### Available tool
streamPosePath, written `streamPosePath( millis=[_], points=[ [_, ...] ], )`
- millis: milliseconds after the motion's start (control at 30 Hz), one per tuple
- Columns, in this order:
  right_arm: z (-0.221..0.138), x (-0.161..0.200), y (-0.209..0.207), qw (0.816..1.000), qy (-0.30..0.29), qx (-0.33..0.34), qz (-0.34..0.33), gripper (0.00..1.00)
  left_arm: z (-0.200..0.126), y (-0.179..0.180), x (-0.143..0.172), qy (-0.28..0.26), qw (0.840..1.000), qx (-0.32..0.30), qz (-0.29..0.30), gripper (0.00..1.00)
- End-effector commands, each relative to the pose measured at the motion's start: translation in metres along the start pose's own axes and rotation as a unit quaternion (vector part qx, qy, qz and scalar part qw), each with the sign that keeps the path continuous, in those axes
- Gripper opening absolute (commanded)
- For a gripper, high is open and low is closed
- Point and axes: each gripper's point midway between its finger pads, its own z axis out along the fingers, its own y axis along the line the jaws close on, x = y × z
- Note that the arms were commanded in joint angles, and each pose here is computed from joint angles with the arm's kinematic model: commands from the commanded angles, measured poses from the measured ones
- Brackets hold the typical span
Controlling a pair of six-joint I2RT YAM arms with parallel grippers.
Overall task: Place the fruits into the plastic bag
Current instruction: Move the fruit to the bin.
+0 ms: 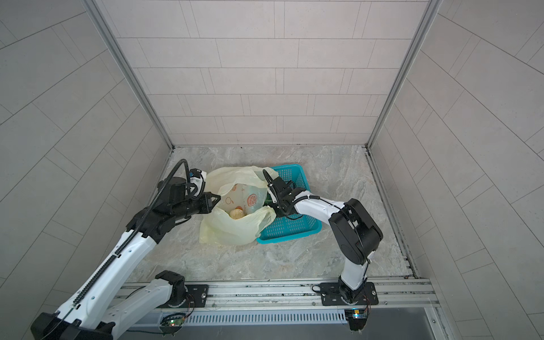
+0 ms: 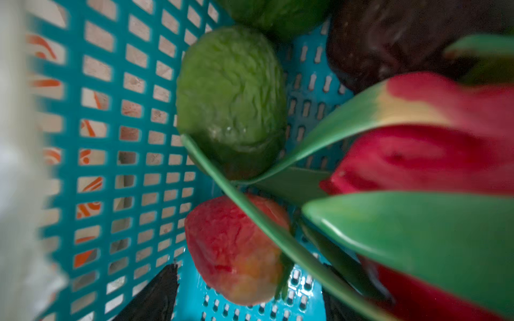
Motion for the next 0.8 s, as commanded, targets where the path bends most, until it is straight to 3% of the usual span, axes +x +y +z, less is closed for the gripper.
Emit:
streamPosePath(
  millis=[0, 167, 433, 633, 767],
  points=[
    [0.009, -0.004, -0.001, 1.0, 0.003, 0.018, 0.014, 0.79, -0.003, -0.003, -0.006, -0.009, 1.0, 0.003, 0.009, 0.0],
    [0.014, -0.001, -0.02, 0.997, 0.003, 0.069, 0.041, 0.78, -0.001, -0.004, -0.005, -0.005, 1.0, 0.007, 0.008, 0.0],
    [-0.013, 0.016, -0.064, 0.983, -0.029, 0.139, 0.119, 0.78, 0.0, -0.006, -0.006, -0.006, 1.0, 0.014, 0.004, 0.0],
    [-0.037, 0.018, -0.078, 0.977, -0.062, 0.118, 0.168, 0.82, 0.001, -0.009, -0.007, -0.005, 1.0, 0.02, 0.003, 0.0],
    [-0.044, 0.009, -0.068, 0.983, -0.071, 0.09, 0.145, 0.83, 0.001, -0.008, -0.007, -0.005, 1.0, 0.019, 0.003, 0.0]
  ],
)
